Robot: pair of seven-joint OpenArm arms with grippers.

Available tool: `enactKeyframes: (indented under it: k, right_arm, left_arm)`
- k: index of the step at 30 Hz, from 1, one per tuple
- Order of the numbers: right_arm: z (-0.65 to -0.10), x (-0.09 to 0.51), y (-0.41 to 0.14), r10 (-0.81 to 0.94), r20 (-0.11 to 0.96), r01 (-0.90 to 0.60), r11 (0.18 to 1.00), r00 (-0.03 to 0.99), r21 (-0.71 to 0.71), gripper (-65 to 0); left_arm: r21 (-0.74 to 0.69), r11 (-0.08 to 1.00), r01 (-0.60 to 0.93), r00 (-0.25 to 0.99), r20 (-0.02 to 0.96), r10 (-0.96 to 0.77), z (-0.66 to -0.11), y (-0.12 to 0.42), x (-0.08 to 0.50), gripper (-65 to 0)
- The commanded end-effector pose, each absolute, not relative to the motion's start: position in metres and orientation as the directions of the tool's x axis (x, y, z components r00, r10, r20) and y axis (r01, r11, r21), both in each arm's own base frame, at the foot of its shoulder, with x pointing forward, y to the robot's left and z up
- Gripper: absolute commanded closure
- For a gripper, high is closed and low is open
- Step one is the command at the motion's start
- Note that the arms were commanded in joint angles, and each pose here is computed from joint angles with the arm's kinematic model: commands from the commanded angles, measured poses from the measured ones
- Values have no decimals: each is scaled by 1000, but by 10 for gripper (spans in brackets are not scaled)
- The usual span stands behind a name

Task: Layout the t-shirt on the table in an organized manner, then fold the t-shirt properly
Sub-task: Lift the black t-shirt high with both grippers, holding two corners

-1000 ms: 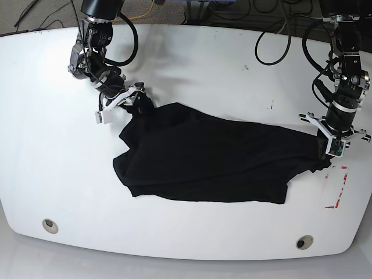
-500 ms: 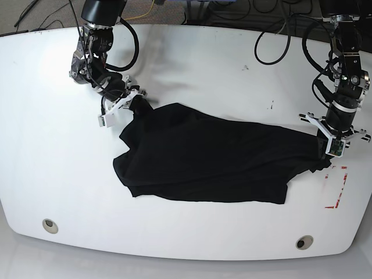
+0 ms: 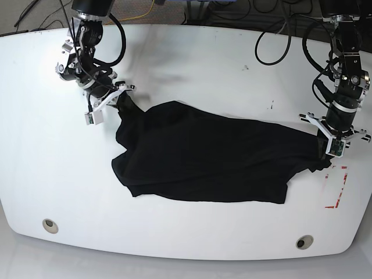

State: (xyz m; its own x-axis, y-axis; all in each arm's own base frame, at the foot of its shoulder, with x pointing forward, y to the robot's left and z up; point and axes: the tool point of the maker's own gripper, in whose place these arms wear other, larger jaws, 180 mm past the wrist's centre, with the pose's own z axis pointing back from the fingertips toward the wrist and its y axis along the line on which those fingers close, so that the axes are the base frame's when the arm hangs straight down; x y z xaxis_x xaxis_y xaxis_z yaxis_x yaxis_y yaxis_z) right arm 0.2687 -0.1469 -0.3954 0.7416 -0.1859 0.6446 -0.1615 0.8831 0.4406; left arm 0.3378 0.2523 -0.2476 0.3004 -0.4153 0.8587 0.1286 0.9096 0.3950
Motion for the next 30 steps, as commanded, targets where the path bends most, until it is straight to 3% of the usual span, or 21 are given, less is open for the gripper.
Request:
enactKeyframes:
  k: [1, 10, 16, 22, 30]
  right_arm:
    - [-375, 270, -146, -159, 679, -196, 889, 716, 414, 0]
    - [-335, 254, -145, -105, 740, -234, 911, 664, 339, 0]
    - [-315, 253, -134, -155, 753, -271, 872, 639, 409, 0]
    - [-302, 262, -156, -211, 757, -222, 877, 618, 426, 0]
    - [-258, 300, -196, -174, 847, -221, 921, 502, 320, 0]
  left_arm:
    - [413, 904, 108, 242, 871, -427, -228, 254, 343, 0]
    - [418, 904, 88, 200, 882, -427, -212, 254, 354, 0]
    - [421, 904, 74, 166, 889, -427, -198, 254, 362, 0]
    - [424, 904, 50, 117, 897, -427, -178, 254, 372, 0]
    - [433, 902, 1, 13, 901, -433, -133, 255, 390, 0]
